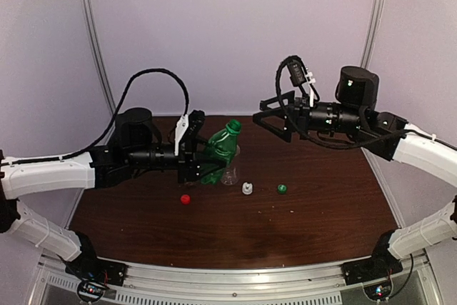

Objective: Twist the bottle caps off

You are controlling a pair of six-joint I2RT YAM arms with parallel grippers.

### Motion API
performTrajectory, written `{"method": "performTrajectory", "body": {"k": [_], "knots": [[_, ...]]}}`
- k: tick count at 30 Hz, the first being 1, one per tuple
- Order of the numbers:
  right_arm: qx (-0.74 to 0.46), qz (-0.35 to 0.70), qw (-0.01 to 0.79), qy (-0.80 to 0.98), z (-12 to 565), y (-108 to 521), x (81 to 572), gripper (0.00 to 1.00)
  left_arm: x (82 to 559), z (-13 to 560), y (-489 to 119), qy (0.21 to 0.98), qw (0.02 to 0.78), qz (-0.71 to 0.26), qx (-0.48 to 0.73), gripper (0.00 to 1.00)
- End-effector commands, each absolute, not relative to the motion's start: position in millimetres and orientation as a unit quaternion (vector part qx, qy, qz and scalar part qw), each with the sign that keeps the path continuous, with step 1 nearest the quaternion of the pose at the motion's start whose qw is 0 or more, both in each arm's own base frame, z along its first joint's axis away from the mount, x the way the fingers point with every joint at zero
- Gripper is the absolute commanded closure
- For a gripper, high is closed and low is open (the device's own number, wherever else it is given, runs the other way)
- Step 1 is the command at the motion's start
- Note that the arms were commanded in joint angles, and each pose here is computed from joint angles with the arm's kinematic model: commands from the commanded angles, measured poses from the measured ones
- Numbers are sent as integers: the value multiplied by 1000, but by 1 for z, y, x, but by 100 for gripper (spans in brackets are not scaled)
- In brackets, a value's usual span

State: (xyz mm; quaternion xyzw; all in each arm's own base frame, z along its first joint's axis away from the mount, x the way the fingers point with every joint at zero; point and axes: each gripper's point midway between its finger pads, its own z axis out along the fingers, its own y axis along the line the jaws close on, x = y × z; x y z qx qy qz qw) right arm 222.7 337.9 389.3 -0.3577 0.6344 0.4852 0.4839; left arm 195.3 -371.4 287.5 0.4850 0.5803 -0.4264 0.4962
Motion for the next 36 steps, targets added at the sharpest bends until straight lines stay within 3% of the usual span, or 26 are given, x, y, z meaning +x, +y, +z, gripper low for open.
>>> {"method": "performTrajectory", "body": {"k": [1,6,9,16,21,24,29,36], "knots": [[-394,506,445,625,390,362,209,13,194,307,-379,549,508,-451,488,60],[-413,504,426,627,383,383,208,14,194,306,-383,547,501,-458,489,60],[-422,499,413,634,372,393,208,20,194,306,-384,547,500,-459,489,60],[-431,499,403,635,366,399,205,57,195,304,-384,549,499,-459,488,61],[-432,494,404,638,363,399,206,77,195,301,-383,551,501,-457,486,60],[-422,481,419,644,363,395,211,97,197,300,-382,554,503,-453,484,58],[-405,455,437,661,361,386,221,100,201,299,-380,563,508,-445,477,45],[-377,415,459,689,359,363,235,100,209,300,-374,577,524,-427,459,4]]}}
